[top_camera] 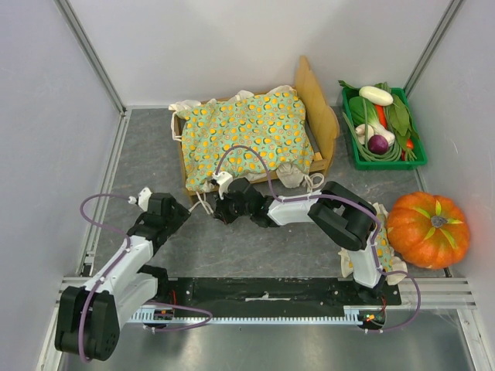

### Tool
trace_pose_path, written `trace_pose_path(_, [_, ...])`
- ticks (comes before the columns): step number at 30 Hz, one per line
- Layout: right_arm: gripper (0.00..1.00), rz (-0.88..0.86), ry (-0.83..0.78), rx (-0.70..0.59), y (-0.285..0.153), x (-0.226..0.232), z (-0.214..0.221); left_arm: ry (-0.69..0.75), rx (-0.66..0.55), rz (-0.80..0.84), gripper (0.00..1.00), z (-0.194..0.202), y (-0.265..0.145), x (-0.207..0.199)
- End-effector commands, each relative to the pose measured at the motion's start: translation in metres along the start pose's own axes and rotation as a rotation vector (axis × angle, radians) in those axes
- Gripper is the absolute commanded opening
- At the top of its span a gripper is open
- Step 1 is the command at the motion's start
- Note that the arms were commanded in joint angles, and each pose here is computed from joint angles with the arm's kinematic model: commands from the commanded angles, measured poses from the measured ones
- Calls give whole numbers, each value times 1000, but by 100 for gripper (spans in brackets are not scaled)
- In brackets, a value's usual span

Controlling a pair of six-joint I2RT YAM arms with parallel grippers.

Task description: Set up the pet bed

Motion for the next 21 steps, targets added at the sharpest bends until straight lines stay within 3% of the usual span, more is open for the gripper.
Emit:
trace_pose_path(1, [0, -46, -8, -73, -8, 7, -20, 19, -88, -32, 74, -16, 4, -9])
trace_pose_path(5, [0, -54, -15, -81, -10, 10, -22, 81, -37, -33, 58, -19, 12, -18])
trace_pose_path(13, [0, -66, -20, -89, -11, 11, -24, 107, 43, -18, 52, -9, 26, -20])
trace_pose_path(21, [0, -64, -18, -85, -11, 8, -23, 119, 68, -29, 31, -7, 32, -22])
Point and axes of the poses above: each gripper's point midway between its finger pads, its own y axis out along the fingers, its own x axis along the line the jaws close on, z = x × y, the point moved 9 cm from there along -y, back along the fingers, and after that the axes turned 1 degree about -y, right-handed, at the moved point
